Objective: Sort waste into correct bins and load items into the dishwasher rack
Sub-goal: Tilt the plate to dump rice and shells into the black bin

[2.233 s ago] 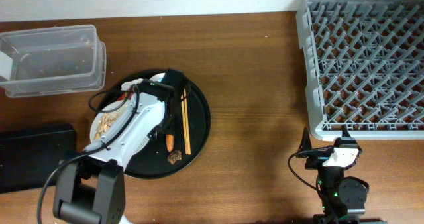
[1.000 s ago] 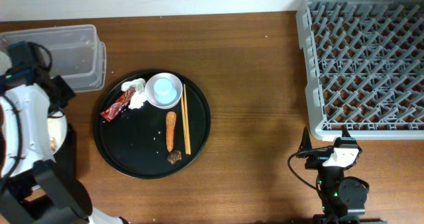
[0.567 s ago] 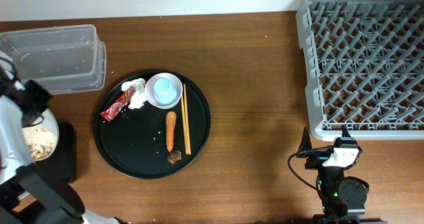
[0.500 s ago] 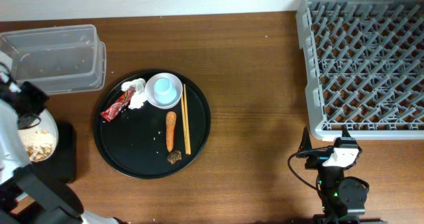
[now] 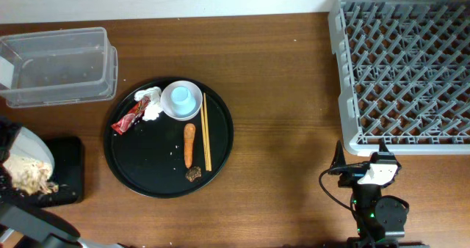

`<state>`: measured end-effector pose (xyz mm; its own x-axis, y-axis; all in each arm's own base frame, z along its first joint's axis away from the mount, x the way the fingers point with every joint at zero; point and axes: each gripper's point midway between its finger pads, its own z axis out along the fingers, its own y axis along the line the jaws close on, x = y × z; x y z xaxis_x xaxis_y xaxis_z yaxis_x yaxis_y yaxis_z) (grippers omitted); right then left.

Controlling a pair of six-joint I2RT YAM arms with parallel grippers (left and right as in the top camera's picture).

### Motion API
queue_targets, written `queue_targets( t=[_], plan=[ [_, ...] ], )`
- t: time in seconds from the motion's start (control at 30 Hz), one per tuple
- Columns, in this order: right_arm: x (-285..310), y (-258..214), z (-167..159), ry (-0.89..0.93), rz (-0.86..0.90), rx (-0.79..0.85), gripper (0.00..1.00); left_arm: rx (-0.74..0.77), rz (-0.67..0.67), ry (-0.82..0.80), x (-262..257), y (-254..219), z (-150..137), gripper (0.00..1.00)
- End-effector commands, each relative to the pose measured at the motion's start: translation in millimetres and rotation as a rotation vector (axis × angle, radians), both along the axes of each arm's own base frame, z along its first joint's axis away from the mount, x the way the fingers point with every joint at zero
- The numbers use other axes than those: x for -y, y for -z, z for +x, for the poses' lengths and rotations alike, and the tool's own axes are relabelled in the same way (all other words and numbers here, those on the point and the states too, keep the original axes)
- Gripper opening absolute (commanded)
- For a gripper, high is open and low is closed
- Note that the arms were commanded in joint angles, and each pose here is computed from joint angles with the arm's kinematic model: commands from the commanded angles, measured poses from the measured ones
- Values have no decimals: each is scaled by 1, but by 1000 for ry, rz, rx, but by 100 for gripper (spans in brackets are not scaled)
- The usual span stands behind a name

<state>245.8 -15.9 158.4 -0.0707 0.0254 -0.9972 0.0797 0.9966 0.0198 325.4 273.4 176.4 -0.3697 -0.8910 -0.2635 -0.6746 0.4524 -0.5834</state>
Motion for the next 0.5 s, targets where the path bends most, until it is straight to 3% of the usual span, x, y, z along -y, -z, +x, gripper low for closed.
queue_targets(
  t=[0.0,0.3,0.37,0.47],
  plan=[
    [4,2,-1,19,-1,-4,98,181,-108,44,4,-27,7,1],
    [4,2,-1,19,-1,-4,98,298,-204,39,1,-45,-4,1],
    [4,2,-1,19,-1,-4,98,403,-306,98,19,-65,1,1],
    [4,2,-1,19,-1,-4,98,359,-225,60,3,-56,0,1]
  ],
)
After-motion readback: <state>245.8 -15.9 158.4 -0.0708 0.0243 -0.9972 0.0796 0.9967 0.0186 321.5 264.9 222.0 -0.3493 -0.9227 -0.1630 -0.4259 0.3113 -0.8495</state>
